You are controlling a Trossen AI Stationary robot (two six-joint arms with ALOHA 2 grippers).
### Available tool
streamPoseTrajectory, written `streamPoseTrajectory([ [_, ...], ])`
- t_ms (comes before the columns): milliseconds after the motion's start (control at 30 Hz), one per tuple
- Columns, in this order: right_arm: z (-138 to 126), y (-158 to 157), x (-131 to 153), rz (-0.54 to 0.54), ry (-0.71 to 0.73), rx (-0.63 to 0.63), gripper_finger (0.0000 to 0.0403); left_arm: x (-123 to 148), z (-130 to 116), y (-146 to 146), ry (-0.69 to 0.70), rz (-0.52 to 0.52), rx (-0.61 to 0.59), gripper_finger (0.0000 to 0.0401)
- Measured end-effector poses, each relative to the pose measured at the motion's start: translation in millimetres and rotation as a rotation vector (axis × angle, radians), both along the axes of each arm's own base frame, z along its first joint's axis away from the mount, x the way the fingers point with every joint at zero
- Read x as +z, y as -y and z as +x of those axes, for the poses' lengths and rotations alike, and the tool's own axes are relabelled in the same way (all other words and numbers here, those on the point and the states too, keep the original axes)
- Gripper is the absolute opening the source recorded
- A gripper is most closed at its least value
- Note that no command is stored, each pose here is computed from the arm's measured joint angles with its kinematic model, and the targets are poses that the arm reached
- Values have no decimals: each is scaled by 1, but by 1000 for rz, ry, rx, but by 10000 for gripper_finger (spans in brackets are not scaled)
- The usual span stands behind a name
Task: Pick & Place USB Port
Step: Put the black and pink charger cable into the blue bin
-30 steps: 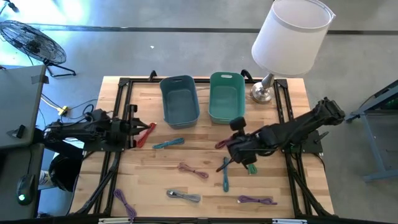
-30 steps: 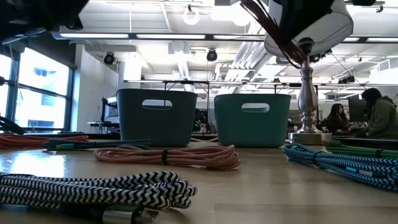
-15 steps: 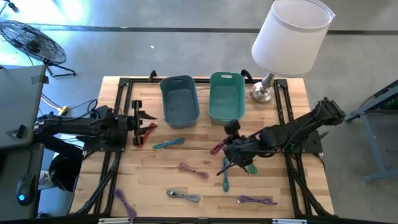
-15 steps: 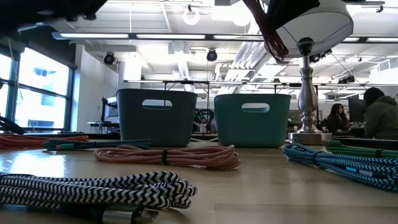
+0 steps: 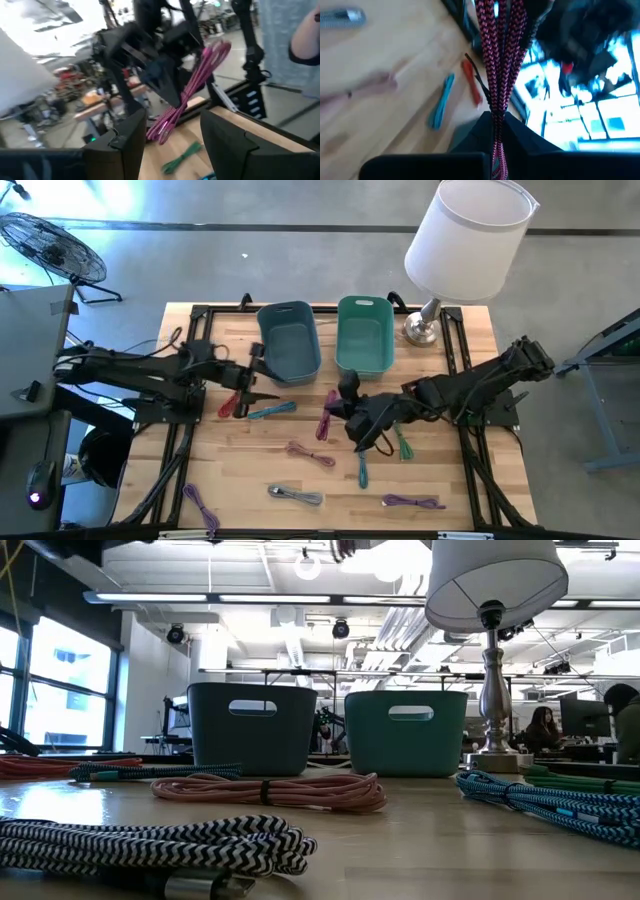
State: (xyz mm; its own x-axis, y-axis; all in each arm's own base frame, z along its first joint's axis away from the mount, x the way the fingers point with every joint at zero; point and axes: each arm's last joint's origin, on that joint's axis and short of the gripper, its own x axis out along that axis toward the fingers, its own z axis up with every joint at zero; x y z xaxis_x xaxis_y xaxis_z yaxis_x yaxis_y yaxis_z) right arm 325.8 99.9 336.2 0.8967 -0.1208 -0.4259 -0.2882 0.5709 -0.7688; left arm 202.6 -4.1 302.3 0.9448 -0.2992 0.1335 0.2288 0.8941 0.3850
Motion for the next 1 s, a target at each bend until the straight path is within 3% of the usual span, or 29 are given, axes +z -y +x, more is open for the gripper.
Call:
streamPoseTrajectory([
  [167, 6, 10, 4, 3, 40, 42, 10, 1, 28, 2, -47, 24, -81, 181],
  [467, 15, 17, -5, 26, 7, 72, 10, -1, 66, 1, -91, 64, -76, 181],
  [733, 20, 16, -12, 31, -10, 67, 10, 5, 85, 6, -92, 65, -124, 181],
  [1000, 20, 15, -12, 52, -8, 55, 10, 6, 85, 25, -90, 70, -216, 181],
])
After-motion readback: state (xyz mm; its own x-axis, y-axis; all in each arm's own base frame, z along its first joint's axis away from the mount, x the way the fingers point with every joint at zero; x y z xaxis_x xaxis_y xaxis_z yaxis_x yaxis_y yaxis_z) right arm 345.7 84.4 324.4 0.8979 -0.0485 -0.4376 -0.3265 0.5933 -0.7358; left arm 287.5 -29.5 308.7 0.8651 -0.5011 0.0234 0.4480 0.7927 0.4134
